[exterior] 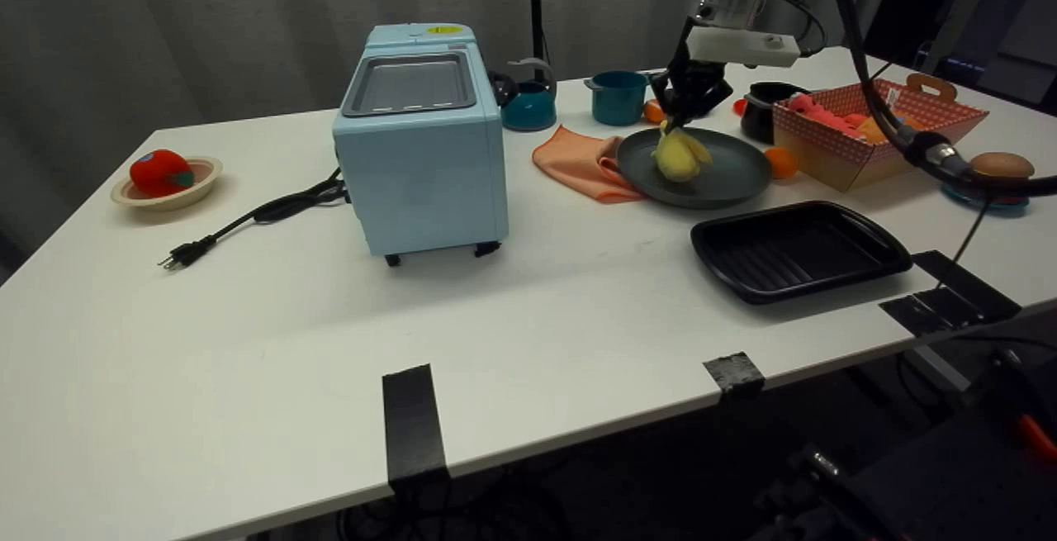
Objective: Get the objects from the black and grey trays and put them in the brown box
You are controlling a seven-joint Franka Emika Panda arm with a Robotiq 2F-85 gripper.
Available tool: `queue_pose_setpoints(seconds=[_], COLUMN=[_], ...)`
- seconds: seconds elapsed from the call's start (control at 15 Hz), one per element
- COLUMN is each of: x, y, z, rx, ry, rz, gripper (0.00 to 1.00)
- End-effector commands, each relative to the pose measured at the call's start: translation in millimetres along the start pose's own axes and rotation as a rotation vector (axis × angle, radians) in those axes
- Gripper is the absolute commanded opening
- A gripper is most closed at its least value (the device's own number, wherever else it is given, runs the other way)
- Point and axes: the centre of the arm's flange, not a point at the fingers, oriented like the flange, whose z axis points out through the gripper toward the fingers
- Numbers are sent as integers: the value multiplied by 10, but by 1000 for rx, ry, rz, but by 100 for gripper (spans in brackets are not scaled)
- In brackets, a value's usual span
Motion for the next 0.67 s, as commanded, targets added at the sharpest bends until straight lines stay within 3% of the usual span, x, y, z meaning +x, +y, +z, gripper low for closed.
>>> queue_pose_setpoints(seconds=[0.0,0.33,0.6], x=[-103,57,201], y=[158,448,891], z=[-677,-1512,-1947], rx=[8,-38,-116], ry=[111,240,329], rz=[-36,-27,9], gripper=[1,1,1])
